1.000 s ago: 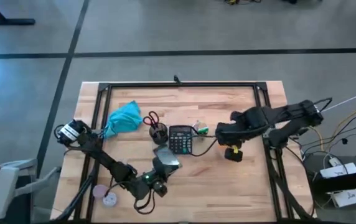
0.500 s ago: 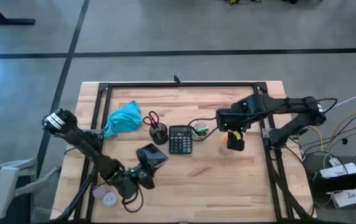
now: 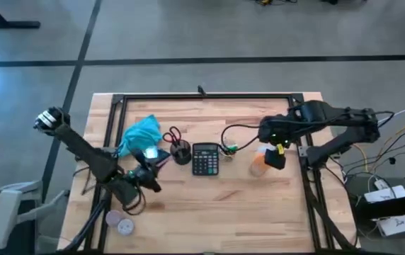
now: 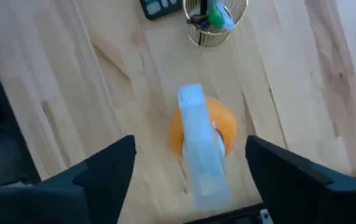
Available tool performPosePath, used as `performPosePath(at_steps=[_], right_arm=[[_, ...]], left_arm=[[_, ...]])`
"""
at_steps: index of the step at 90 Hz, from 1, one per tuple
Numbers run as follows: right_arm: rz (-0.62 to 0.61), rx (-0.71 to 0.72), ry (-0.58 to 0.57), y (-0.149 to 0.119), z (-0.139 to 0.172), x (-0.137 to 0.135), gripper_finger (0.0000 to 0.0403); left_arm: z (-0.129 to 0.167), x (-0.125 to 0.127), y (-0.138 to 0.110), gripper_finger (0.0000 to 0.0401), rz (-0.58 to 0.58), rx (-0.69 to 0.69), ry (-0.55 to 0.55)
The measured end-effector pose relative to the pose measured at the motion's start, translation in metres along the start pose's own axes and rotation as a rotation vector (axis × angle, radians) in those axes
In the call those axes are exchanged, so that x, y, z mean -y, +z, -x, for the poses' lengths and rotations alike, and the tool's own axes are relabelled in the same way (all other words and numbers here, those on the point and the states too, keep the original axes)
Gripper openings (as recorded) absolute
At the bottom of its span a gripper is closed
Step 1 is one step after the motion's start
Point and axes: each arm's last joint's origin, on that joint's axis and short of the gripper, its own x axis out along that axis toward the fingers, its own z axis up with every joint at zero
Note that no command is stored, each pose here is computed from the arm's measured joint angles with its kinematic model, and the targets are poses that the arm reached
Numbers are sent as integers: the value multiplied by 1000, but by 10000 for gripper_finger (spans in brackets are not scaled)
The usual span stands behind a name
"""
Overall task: Apply microfiber cloth
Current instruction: Wipe the front and back of the cellphone with the blue microfiber cloth
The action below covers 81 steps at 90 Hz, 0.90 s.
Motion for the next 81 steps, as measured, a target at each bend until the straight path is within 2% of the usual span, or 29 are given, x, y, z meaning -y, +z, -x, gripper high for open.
performPosePath(at_steps=[7, 17, 33, 46, 70, 81], right_arm=[[12, 47, 0, -3, 6, 2, 294], [12, 97, -22, -4, 11, 4, 290], [-33, 154, -127, -4, 12, 7, 273], [-18, 185, -167, -1, 11, 5, 272], [37, 259, -131, 8, 1, -5, 284], [40, 252, -147, 11, -5, -6, 282]], left_arm=[[2, -12, -12, 12, 62, -24, 94], [2, -22, -30, 12, 79, -54, 177], [-14, -35, -53, 12, 137, -161, 329], [-38, -40, -75, 12, 83, -308, 453], [-86, -42, -115, 12, 139, -509, 341], [-98, -36, -131, 12, 127, -598, 284]])
